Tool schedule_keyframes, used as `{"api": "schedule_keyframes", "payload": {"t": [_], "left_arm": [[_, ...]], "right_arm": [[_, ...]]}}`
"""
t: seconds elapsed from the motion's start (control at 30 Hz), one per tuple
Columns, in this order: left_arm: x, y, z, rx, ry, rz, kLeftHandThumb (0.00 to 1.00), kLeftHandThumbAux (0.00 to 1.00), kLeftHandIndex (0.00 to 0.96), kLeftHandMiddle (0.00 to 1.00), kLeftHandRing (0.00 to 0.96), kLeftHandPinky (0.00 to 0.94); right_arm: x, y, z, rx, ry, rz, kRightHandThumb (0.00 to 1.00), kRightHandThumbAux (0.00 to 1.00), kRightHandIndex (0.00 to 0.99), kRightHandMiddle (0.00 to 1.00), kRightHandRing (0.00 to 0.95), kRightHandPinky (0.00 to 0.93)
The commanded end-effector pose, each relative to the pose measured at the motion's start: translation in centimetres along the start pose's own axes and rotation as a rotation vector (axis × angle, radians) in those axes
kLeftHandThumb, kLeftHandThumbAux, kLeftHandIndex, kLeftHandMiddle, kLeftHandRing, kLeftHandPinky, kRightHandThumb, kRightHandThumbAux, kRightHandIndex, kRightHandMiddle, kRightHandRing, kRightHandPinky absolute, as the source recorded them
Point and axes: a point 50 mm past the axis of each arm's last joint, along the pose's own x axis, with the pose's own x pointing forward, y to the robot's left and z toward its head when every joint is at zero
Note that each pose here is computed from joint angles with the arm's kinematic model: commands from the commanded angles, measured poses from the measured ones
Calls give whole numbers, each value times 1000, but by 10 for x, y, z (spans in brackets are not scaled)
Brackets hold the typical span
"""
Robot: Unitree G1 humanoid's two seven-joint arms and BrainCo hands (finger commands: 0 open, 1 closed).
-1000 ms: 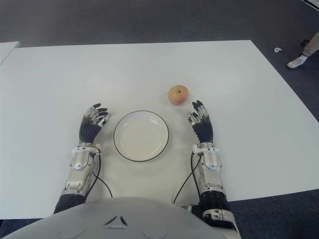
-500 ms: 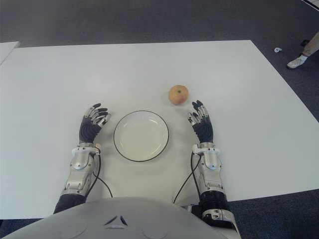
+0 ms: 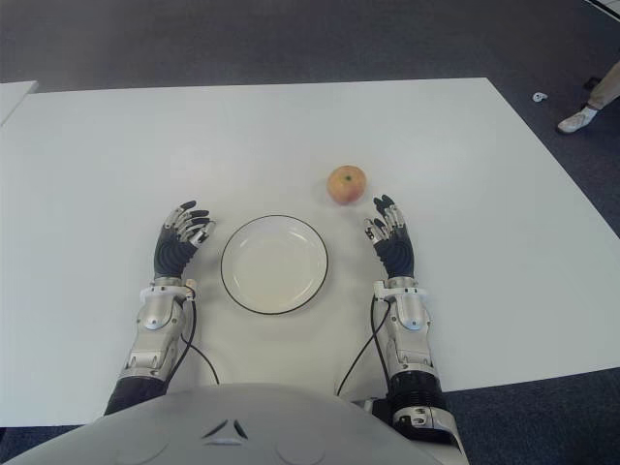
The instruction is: Put the apples into the plate.
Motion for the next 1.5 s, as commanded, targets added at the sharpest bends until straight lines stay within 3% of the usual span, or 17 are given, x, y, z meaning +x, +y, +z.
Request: {"api": "schedule_keyframes", "payload": {"t": [0.03, 0.33, 0.5, 0.77, 1.1, 1.27, 1.5], "left_arm": [[-2, 0, -8, -4, 51, 2, 231, 677, 211, 329, 335, 328], [-1, -3, -9, -11, 52, -2, 235, 677, 208, 326, 334, 330], [0, -5, -8, -17, 49, -6, 240, 683, 213, 327, 337, 333], [1, -11, -7, -11, 38, -17, 224, 684, 216, 330, 336, 327], [2, -14, -8, 7, 38, -19, 203, 669, 227, 324, 325, 315], [3, -15, -7, 10, 35, -19, 203, 658, 227, 323, 323, 318], [3, -16, -8, -3, 41, -24, 219, 662, 226, 326, 324, 313]], "right_arm": [[-17, -9, -28, -5, 194, -18, 149, 606, 59, 136, 62, 0], [2, -30, 1, -244, 41, -93, 167, 568, 46, 116, 67, 18], [26, -23, 27, -419, -104, -75, 219, 562, 51, 111, 75, 67], [46, -14, 40, -790, -250, -6, 256, 521, 44, 71, 49, 63], [70, -10, 52, -1063, -326, 46, 299, 505, 11, 22, 43, 137], [77, -7, 56, -1141, -353, 65, 308, 501, 2, 17, 38, 113], [91, 7, 72, -1238, -415, 99, 317, 488, 0, 11, 18, 64]]}}
